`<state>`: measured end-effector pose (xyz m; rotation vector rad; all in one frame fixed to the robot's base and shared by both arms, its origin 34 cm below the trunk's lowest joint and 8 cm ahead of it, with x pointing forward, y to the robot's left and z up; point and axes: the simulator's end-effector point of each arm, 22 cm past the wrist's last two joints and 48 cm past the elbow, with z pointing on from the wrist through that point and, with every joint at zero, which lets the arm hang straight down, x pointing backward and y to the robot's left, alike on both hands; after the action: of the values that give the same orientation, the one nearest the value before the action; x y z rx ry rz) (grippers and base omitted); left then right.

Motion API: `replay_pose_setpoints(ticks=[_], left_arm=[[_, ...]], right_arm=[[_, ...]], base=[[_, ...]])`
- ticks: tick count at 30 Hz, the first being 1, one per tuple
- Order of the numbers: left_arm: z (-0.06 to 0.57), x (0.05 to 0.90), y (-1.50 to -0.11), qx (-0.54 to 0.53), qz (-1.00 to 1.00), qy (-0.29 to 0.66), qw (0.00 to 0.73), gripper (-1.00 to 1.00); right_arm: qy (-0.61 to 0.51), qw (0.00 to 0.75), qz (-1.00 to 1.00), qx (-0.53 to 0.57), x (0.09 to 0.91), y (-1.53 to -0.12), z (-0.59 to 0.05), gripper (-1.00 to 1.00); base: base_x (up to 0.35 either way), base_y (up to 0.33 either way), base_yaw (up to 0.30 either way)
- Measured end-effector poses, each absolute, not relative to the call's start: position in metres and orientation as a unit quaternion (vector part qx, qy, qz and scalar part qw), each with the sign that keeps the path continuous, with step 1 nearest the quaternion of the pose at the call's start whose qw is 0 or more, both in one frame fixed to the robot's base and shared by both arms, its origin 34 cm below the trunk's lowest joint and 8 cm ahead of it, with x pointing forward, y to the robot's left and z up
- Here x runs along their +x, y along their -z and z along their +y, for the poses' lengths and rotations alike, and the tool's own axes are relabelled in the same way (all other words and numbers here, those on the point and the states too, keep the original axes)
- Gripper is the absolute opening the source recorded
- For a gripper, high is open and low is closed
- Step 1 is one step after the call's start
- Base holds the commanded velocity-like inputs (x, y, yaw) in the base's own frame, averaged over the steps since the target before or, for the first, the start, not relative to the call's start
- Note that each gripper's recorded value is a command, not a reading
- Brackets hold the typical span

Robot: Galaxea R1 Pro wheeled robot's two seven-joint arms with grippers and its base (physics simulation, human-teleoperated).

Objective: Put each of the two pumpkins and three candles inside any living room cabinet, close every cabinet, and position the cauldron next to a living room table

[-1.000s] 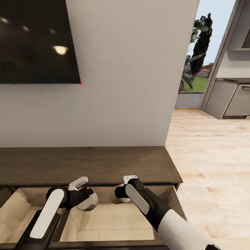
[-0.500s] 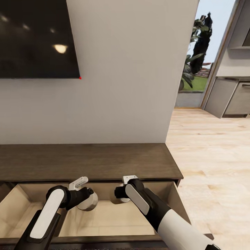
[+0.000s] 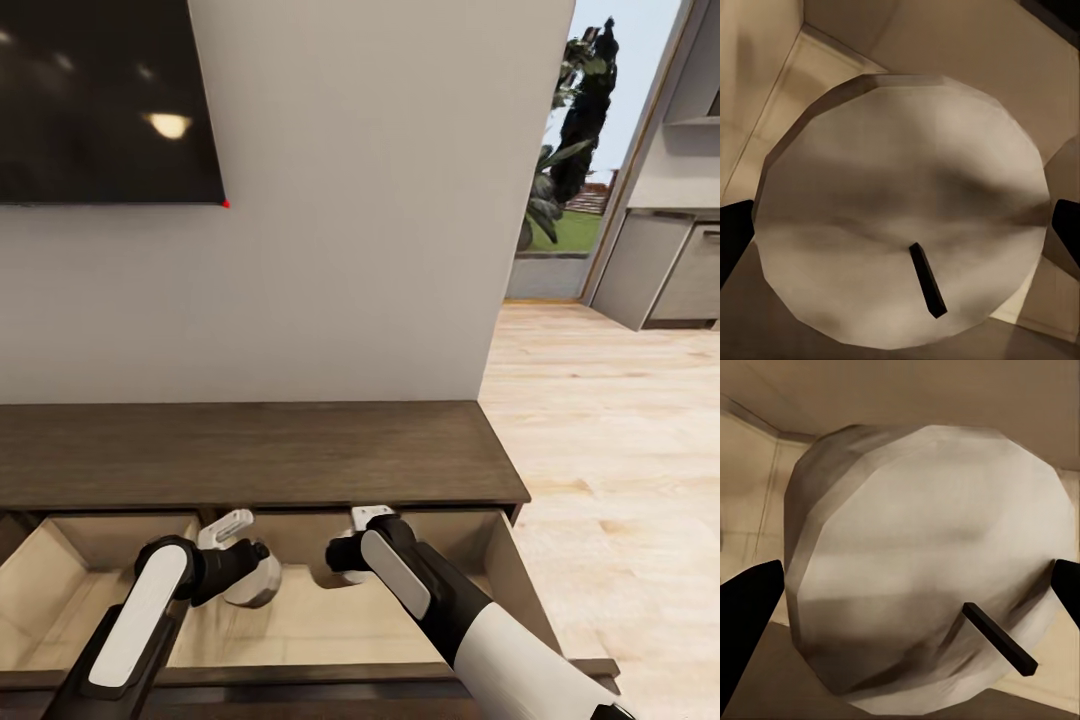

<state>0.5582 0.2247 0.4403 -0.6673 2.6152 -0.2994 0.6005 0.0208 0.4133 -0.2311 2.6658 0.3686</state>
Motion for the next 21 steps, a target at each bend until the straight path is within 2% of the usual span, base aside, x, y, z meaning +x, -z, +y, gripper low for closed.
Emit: replay_pose_setpoints(ticks=[21], left_arm=[[0.226, 0.55, -0.395, -0.247, 0.95, 0.094, 0.169, -1.0]], right_arm=[[-0.142, 0.176, 0.971, -0.079, 0.59, -0.367, 0.023, -1.0]], base=[[0.0, 0.0, 0.0]])
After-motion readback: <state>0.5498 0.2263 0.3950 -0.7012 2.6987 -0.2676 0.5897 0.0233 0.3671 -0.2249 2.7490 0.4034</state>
